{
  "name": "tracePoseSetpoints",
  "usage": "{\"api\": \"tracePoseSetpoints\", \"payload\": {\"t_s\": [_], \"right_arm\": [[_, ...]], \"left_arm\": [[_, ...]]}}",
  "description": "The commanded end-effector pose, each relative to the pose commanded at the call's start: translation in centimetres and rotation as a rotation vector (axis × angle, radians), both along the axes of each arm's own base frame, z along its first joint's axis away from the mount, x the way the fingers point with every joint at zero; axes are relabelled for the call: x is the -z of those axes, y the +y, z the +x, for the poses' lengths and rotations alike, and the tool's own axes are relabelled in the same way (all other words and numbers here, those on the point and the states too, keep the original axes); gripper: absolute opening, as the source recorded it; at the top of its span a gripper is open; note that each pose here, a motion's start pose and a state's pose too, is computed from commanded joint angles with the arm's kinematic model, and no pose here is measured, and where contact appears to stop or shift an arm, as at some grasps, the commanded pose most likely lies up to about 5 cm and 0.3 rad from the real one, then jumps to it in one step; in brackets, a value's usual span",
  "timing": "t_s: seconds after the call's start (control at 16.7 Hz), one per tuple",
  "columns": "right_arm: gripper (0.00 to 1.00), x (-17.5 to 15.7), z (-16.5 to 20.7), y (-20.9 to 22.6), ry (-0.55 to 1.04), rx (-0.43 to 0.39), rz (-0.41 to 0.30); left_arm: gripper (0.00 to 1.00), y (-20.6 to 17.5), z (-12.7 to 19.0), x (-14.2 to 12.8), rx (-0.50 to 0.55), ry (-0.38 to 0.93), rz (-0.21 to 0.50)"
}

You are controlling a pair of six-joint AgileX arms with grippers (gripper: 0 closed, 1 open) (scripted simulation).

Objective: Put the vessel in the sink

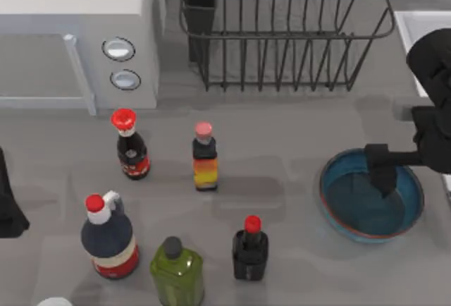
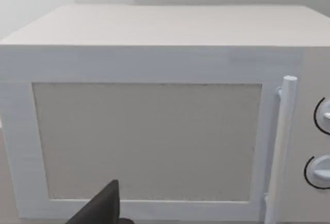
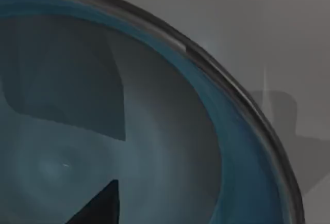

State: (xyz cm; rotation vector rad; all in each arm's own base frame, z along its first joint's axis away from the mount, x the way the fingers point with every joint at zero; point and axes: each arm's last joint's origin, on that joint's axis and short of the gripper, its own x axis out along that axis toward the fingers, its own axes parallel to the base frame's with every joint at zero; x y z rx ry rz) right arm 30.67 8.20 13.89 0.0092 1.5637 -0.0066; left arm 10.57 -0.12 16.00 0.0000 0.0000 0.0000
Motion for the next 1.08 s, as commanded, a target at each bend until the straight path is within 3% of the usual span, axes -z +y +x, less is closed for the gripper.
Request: {"api": "tracePoseSetpoints", "payload": {"t_s": [0.36,1.08], "right_arm": [[1.00,0.98,-0.21,-0.03,0.007,0.000,-0.002],[0.10,0.98,-0.21,-0.03,0.007,0.000,-0.002]], "left_arm": [[1.00,0.00,0.00,0.00,0.000,0.000,0.000],[1.00,0.00,0.00,0.00,0.000,0.000,0.000]]}}
